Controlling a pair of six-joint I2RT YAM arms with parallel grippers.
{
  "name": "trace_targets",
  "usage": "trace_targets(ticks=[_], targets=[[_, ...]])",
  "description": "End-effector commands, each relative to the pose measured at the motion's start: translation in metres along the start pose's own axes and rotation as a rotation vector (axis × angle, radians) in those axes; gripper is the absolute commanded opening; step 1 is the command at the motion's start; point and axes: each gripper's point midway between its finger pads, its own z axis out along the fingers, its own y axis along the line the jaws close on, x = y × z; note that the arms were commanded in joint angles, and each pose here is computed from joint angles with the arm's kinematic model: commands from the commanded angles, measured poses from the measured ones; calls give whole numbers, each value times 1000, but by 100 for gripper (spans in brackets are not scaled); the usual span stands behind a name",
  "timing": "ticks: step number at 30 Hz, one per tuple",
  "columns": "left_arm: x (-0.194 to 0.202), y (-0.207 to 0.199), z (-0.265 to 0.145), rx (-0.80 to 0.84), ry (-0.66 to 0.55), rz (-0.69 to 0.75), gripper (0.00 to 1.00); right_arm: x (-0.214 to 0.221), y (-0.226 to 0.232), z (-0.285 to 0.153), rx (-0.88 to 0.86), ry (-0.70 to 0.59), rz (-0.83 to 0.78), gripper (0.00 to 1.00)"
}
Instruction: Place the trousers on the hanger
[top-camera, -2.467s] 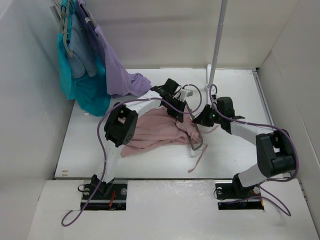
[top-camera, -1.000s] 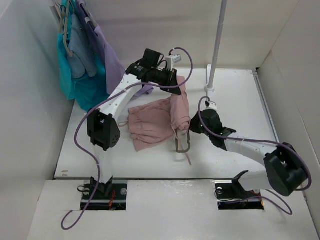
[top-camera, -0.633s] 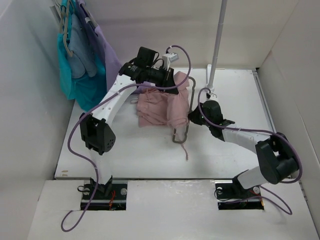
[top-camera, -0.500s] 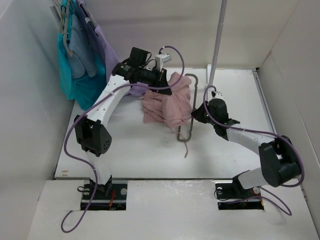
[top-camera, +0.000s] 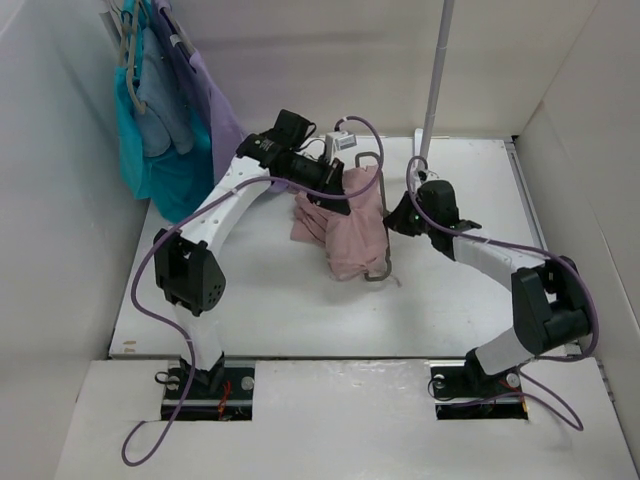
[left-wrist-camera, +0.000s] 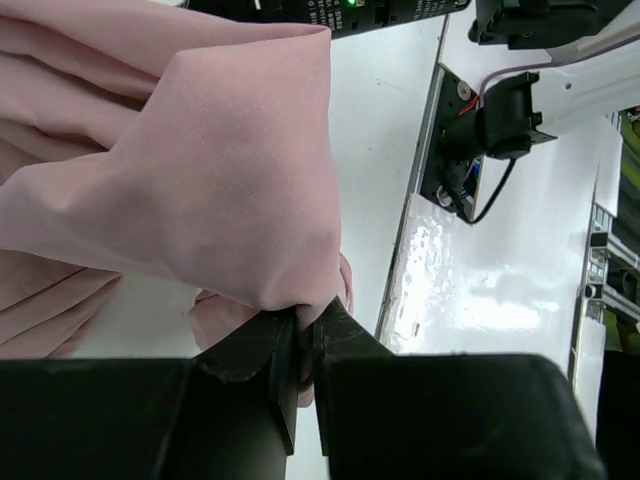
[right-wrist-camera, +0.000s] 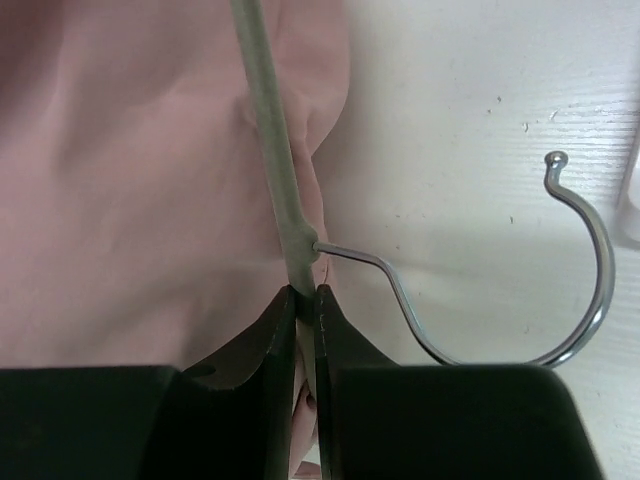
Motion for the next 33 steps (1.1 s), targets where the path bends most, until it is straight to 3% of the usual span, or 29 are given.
trace_targets(ticks=[1,9,15,17,18,21,22,26,29,30,31,33], targets=[[-22,-27,-30,56,-86,50,0,-25,-8,4,41,-64,35,0],[-27,29,-65,-90,-143,0,0,-15,-56,-12,173,-92,104,0],[-8,133,-71,-449,-86,-23,2,-26,-49,-36,173,-110,20,0],[-4,161,-66,-534,-64,-13,20,-38,-36,-47,130,-142,-25,0],[2,170,-61,-556,-43,-6,42,-39,-28,-50,96,-138,-38,0],[9,191,-45,-615,0,-3,62,-42,-6,-62,7,-144,-81,0],[5,186,-41,-608,-2,11,68,-42,-1,-65,-16,-143,-93,0],[-26,166,-46,-637,-61,124,72,-33,19,-70,-121,-98,-176,0],[-53,131,-51,-697,-83,298,72,-27,19,-70,-135,-79,-184,0],[-69,104,-49,-701,-90,450,72,-25,22,-70,-157,-68,-195,0],[-72,101,-56,-723,-91,515,72,-25,22,-70,-158,-68,-195,0],[-56,78,-26,-678,-31,681,72,-22,32,-73,-203,-53,-215,0]])
